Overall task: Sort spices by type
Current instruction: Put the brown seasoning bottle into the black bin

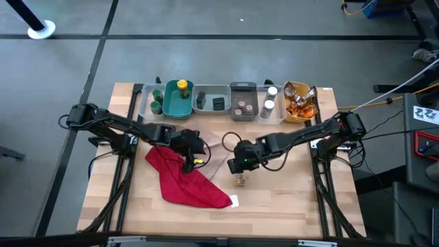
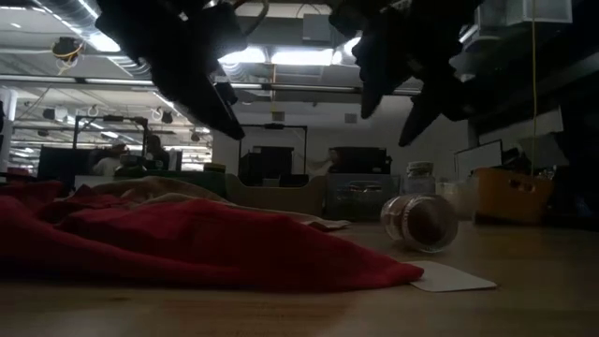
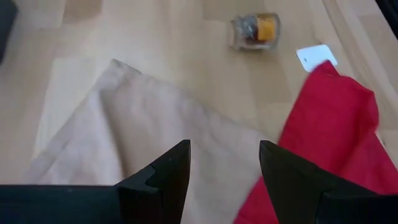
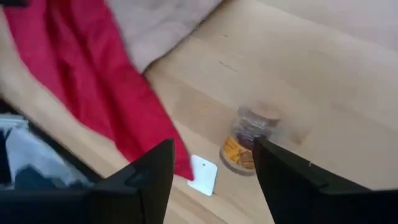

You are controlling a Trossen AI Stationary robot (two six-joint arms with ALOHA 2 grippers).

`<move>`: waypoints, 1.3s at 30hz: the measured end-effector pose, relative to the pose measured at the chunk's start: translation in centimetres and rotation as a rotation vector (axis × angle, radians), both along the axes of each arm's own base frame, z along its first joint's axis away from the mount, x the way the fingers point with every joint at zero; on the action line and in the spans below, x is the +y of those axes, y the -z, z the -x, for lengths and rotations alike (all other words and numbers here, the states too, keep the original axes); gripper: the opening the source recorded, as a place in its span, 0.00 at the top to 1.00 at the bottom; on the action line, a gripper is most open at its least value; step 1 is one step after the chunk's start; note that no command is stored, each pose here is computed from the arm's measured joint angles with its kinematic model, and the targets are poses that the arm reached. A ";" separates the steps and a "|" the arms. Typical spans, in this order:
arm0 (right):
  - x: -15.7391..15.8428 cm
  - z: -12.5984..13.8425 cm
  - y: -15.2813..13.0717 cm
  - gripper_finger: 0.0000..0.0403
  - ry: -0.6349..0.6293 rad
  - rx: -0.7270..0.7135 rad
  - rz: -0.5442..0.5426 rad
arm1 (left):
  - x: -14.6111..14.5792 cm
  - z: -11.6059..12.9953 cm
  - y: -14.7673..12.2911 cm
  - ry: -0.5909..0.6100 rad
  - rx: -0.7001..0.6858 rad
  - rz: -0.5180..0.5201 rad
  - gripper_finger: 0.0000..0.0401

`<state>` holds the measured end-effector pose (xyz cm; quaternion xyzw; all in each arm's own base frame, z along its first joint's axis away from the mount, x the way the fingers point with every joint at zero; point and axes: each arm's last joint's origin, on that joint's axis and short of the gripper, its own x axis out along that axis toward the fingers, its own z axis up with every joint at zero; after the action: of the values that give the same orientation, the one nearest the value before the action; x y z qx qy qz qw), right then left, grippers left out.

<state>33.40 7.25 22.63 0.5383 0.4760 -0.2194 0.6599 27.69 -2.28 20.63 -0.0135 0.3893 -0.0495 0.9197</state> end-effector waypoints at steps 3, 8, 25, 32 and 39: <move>1.2 0.2 0.4 0.46 0.058 0.025 0.003 | -0.6 0.0 0.0 0.035 -0.004 -0.013 0.55; 3.0 0.2 1.2 0.46 0.139 0.031 0.015 | -1.4 0.1 0.0 0.065 -0.003 -0.016 0.55; 4.4 -0.7 5.8 0.46 0.232 0.142 0.087 | -2.0 0.5 0.3 0.118 0.021 -0.047 0.55; 4.5 -1.2 7.5 0.46 0.230 0.173 0.102 | -2.0 0.4 0.3 0.124 0.019 -0.052 0.55; 4.6 -1.5 7.7 0.49 0.168 0.134 0.142 | -1.9 0.4 0.3 0.126 0.018 -0.054 0.55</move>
<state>34.92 11.83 14.88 0.5123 0.4555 -0.3426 0.6424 27.24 -4.23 20.35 0.0354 0.3991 -0.0964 0.9111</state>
